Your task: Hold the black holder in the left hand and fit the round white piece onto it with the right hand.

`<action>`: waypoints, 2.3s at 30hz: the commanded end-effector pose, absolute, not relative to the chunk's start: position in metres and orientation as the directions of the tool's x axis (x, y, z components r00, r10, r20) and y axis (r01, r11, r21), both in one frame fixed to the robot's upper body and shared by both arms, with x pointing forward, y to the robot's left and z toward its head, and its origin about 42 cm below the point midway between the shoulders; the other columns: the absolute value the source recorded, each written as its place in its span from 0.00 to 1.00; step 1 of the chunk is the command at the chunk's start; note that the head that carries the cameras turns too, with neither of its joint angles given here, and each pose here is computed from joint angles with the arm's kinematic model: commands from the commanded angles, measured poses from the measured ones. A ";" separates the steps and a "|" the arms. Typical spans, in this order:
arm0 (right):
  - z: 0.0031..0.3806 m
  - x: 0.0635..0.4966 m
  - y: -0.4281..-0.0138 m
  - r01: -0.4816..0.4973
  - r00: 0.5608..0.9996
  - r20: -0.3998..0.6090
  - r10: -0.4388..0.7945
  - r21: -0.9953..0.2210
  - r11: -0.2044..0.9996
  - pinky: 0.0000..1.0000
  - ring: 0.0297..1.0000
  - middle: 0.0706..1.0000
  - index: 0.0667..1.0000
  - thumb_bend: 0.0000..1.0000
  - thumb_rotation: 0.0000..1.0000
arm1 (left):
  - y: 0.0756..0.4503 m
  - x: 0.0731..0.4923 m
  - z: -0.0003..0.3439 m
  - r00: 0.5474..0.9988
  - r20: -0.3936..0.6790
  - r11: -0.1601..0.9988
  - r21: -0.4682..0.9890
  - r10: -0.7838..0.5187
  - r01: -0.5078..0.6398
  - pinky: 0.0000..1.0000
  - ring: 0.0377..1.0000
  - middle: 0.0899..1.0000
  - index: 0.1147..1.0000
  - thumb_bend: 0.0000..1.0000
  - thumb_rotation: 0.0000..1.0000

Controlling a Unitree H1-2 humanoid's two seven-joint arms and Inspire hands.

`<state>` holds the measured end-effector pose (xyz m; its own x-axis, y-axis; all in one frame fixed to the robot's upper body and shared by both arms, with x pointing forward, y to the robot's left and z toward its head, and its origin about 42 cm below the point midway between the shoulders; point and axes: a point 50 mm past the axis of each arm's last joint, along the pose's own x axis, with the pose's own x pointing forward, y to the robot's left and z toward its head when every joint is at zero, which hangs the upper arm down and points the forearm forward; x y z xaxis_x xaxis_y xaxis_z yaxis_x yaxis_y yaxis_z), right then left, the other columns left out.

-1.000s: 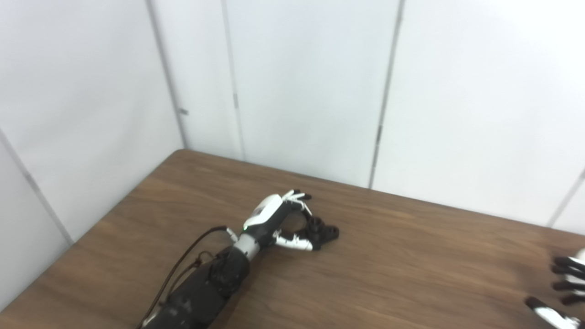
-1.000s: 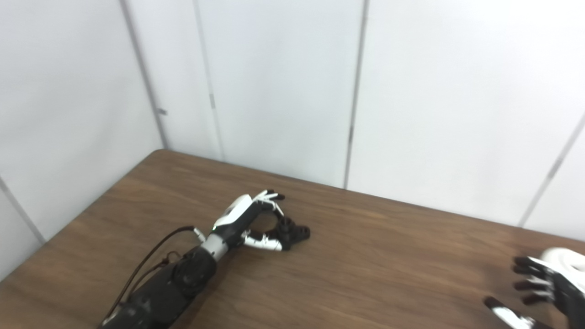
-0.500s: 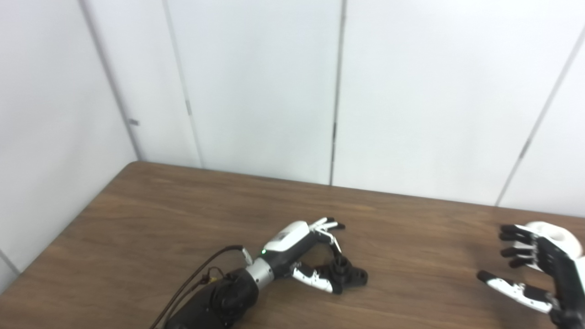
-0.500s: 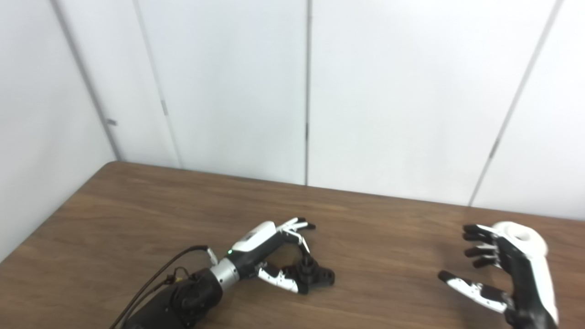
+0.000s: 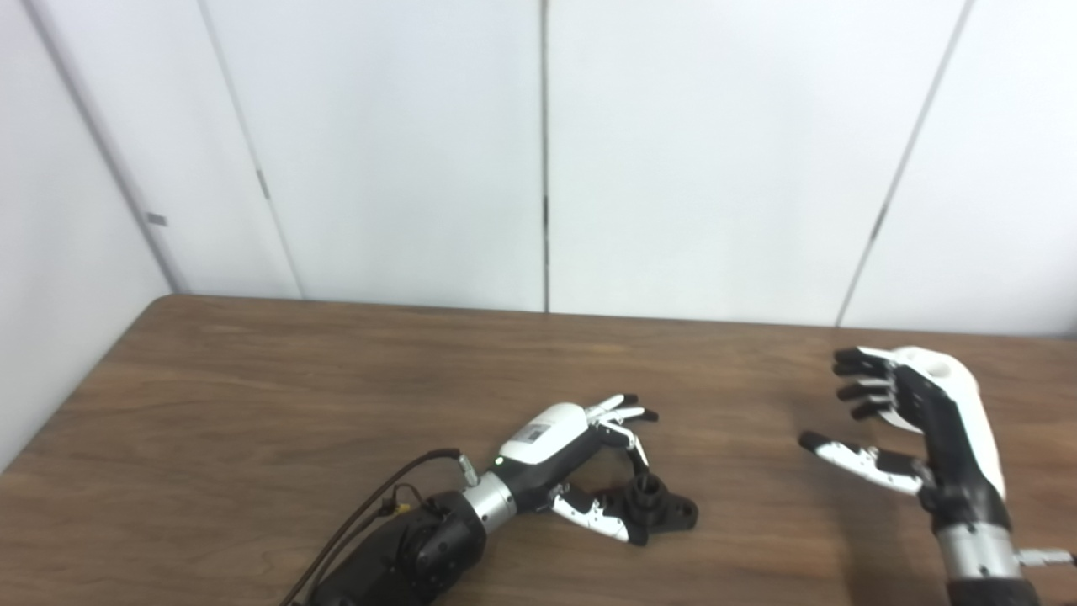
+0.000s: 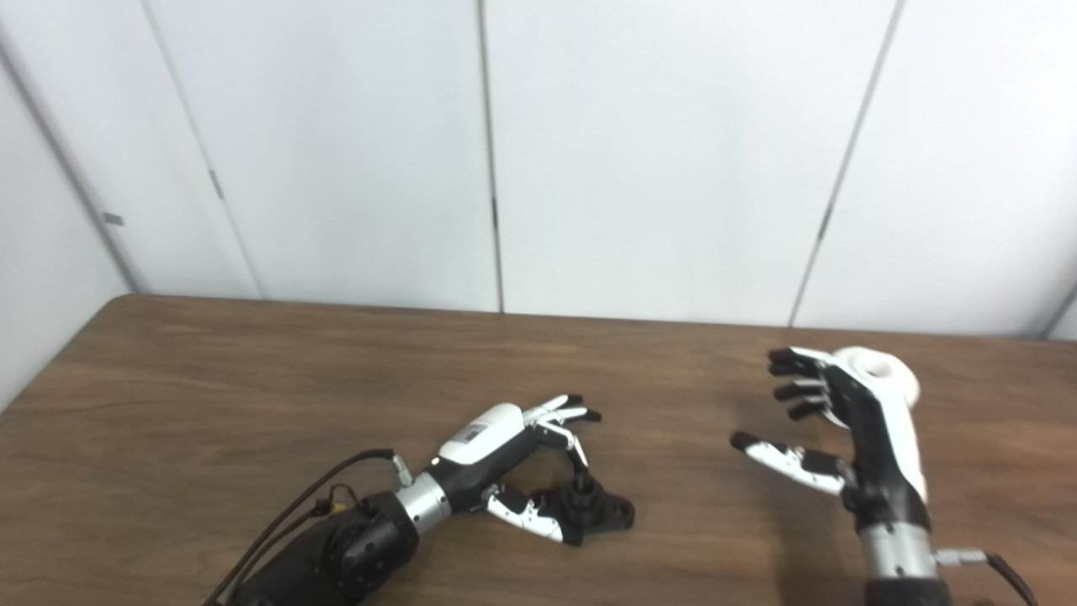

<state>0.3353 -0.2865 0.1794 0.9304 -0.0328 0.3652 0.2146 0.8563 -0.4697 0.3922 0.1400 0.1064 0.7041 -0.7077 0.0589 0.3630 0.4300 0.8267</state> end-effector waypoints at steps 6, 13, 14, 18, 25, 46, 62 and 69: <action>0.210 0.342 -0.280 0.253 0.887 0.461 -0.016 -0.459 0.852 0.49 0.58 0.65 0.67 0.59 0.12 | 0.155 0.378 0.064 0.716 -0.131 0.261 0.874 -0.686 0.410 0.96 0.99 0.90 0.42 0.52 0.07; 0.231 0.350 -0.285 0.267 0.864 0.502 0.029 -0.506 0.820 0.50 0.58 0.65 0.67 0.61 0.14 | 0.167 0.381 0.062 0.728 -0.136 0.267 0.872 -0.672 0.409 0.96 0.99 0.90 0.42 0.52 0.08; 0.236 0.352 -0.287 0.269 0.859 0.510 0.039 -0.515 0.814 0.50 0.58 0.64 0.67 0.60 0.14 | 0.169 0.381 0.062 0.729 -0.136 0.265 0.874 -0.671 0.407 0.96 0.99 0.90 0.42 0.52 0.08; 0.257 0.361 -0.297 0.292 0.846 0.526 0.091 -0.600 0.745 0.50 0.58 0.63 0.68 0.61 0.15 | 0.180 0.381 0.061 0.729 -0.146 0.255 0.876 -0.669 0.409 0.93 0.98 0.90 0.42 0.52 0.08; 0.320 0.377 -0.323 0.316 0.895 0.400 0.197 -0.881 0.353 0.59 0.68 0.72 0.70 0.75 0.19 | 0.202 0.380 0.055 0.735 -0.144 0.263 0.875 -0.662 0.408 0.92 0.98 0.89 0.42 0.52 0.07; 0.367 0.434 -0.348 -0.090 0.994 -0.081 -0.078 -0.989 -0.115 0.93 1.00 1.00 0.89 1.00 0.36 | 0.229 0.373 0.037 0.753 -0.184 0.262 0.863 -0.632 0.431 0.94 0.98 0.90 0.42 0.52 0.07; 0.330 0.466 -0.340 -0.175 0.980 -0.166 -0.113 -0.981 -0.079 0.97 1.00 0.99 0.94 1.00 0.44 | 0.226 0.369 0.037 0.744 -0.179 0.264 0.860 -0.644 0.436 0.94 0.98 0.90 0.42 0.52 0.07; 0.312 0.479 -0.335 -0.196 0.977 -0.187 -0.106 -0.977 -0.085 0.90 0.99 0.98 0.93 1.00 0.40 | 0.225 0.370 0.037 0.743 -0.180 0.270 0.856 -0.645 0.442 0.93 0.98 0.90 0.42 0.52 0.07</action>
